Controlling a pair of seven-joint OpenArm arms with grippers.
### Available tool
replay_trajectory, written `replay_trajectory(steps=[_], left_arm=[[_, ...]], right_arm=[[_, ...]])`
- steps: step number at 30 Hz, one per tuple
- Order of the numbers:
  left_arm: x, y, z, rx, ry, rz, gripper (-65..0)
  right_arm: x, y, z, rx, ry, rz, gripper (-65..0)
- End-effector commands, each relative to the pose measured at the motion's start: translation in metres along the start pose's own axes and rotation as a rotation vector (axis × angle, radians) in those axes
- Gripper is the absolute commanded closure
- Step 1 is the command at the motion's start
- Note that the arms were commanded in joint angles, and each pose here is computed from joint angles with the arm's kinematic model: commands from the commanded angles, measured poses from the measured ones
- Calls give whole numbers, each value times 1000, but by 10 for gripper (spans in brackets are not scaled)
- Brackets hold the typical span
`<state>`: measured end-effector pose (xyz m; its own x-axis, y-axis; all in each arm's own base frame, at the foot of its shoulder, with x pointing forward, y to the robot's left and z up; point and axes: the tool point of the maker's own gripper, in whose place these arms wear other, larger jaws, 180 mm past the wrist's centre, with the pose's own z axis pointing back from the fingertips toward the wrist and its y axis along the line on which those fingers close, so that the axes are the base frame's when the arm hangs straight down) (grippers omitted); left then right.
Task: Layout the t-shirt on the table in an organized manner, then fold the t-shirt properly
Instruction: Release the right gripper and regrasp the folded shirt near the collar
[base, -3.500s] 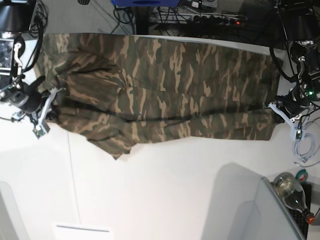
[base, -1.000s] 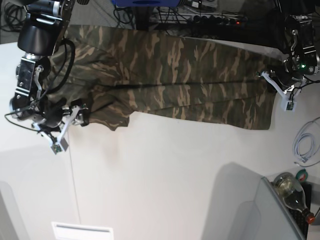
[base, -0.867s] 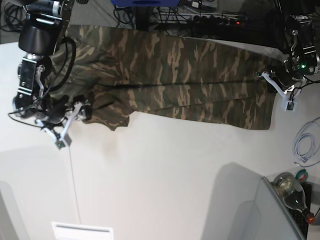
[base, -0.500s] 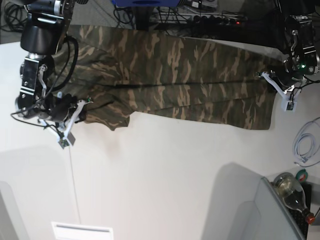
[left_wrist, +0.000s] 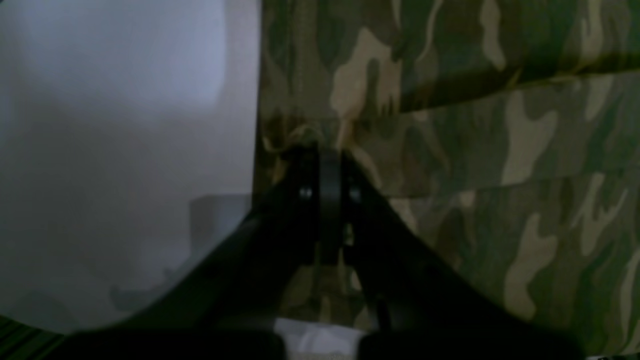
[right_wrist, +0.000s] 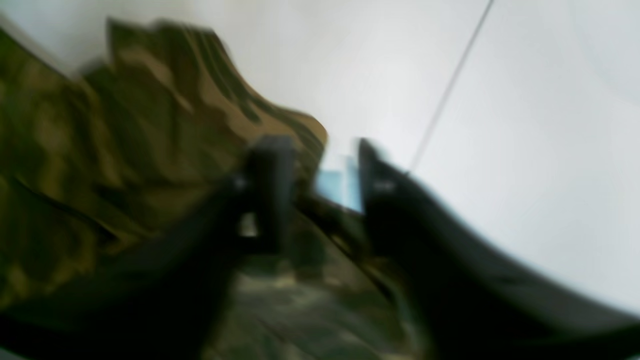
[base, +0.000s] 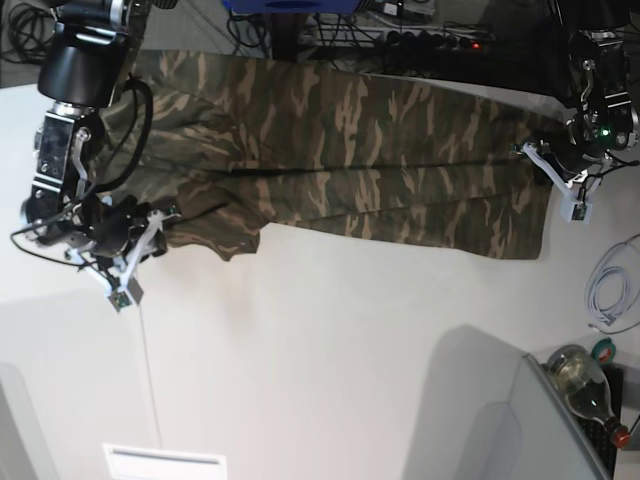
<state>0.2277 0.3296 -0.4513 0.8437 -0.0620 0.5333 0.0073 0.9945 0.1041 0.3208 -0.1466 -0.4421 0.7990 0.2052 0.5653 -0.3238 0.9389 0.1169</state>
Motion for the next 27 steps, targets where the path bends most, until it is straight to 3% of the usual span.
replay_trajectory(steps=[1,3,5,12,24,27], left_arm=[[11,7,4,13,-30,-11,0],[11,7,4,13,-29,-11,0],[11,7,4,13,-29,-11,0],[11,10,5,19,-31,-7,0],[-8,17,-2,24,18,18,0],[-7,16,-1,24,16,16,0]], right_arm=[[20,0,3,2,-61,-9,-365],[24,4,-1,15,-64,-24,-509],[23,6,-8,34,-51,-35,-540],[27,8,-24,79,-35,-69,-444],[12,-6,-30,47,-12,-125,-437],[11,-5,-31,48,-1,-124,-357]])
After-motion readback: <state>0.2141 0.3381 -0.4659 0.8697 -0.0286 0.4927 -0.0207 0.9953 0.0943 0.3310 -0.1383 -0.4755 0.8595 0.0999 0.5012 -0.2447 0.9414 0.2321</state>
